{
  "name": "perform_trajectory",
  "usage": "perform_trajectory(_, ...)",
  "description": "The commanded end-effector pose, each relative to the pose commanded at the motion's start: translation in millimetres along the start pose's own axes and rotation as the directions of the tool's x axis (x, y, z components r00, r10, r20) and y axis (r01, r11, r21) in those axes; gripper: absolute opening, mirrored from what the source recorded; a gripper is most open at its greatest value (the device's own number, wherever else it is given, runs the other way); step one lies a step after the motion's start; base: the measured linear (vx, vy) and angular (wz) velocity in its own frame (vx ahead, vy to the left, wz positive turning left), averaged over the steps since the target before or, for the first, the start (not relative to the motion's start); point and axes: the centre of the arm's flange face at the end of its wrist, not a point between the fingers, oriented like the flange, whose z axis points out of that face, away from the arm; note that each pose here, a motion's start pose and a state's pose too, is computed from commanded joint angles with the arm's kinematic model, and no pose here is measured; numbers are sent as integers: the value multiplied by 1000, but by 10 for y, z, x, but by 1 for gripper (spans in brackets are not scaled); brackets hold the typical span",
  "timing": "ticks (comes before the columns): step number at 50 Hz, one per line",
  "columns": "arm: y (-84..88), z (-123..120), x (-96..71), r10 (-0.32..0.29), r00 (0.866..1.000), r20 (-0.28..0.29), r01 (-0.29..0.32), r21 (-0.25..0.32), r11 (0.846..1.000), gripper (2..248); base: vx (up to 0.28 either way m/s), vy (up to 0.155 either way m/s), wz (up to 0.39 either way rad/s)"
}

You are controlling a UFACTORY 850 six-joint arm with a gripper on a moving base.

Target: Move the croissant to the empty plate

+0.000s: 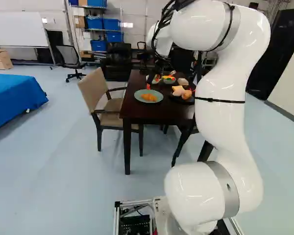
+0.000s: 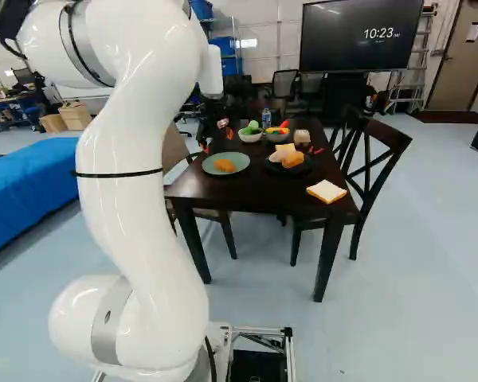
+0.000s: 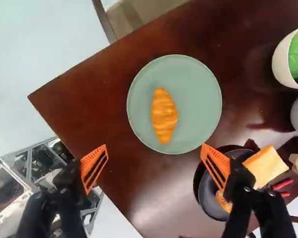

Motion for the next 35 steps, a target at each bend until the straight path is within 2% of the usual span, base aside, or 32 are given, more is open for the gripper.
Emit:
perform_trajectory(9, -114, 58, -109, 54, 998, -26, -55, -49, 997, 247, 0, 0, 0)
perform_trajectory(18, -249, 120, -237, 110, 992, -61, -115, -99, 988, 247, 0, 0, 0)
perform_trajectory(27, -407, 187, -384, 166, 980, -105, -180, -148, 972, 247, 0, 0, 0)
perform_trajectory(35, -570, 248, -532, 215, 964, -154, -242, -188, 952, 247, 0, 0, 0)
